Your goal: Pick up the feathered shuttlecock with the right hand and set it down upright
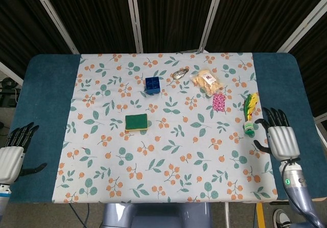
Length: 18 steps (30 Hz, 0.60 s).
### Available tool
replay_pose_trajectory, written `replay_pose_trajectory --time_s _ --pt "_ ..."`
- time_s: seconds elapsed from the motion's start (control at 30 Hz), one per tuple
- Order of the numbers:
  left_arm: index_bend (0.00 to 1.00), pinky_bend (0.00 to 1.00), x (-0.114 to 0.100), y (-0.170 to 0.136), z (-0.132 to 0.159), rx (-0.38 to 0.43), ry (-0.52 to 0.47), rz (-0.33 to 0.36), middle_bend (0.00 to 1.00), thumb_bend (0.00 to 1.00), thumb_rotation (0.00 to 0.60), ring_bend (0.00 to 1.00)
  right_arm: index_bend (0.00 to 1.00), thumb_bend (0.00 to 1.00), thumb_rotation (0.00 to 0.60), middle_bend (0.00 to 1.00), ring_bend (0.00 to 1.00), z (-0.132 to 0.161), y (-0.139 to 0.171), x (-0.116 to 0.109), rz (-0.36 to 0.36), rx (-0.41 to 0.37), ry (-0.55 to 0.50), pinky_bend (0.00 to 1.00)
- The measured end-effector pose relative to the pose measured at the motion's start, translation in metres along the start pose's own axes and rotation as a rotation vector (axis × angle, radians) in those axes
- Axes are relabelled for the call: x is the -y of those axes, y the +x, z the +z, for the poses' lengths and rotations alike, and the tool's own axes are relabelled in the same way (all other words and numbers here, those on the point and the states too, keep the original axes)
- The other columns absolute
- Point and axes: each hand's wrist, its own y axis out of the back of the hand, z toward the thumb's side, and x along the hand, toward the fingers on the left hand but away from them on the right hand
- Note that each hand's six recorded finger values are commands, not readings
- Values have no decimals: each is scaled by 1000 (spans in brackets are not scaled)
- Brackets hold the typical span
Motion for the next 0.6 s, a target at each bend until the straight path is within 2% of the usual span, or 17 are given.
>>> replay_pose_trajectory --time_s 0.17,0.4,0.6 --pt "0 0 0 0 0 -5 -8 -6 0 79 600 0 350 149 600 77 0 1 -39 10 42 61 0 0" --pt "0 0 1 0 -2 -10 -16 -13 0 80 600 0 344 159 600 74 0 -6 -99 26 104 185 71 0" --pt "0 0 2 2 -2 -10 -26 -24 0 77 600 0 278 170 600 40 0 -13 -140 36 142 299 90 0"
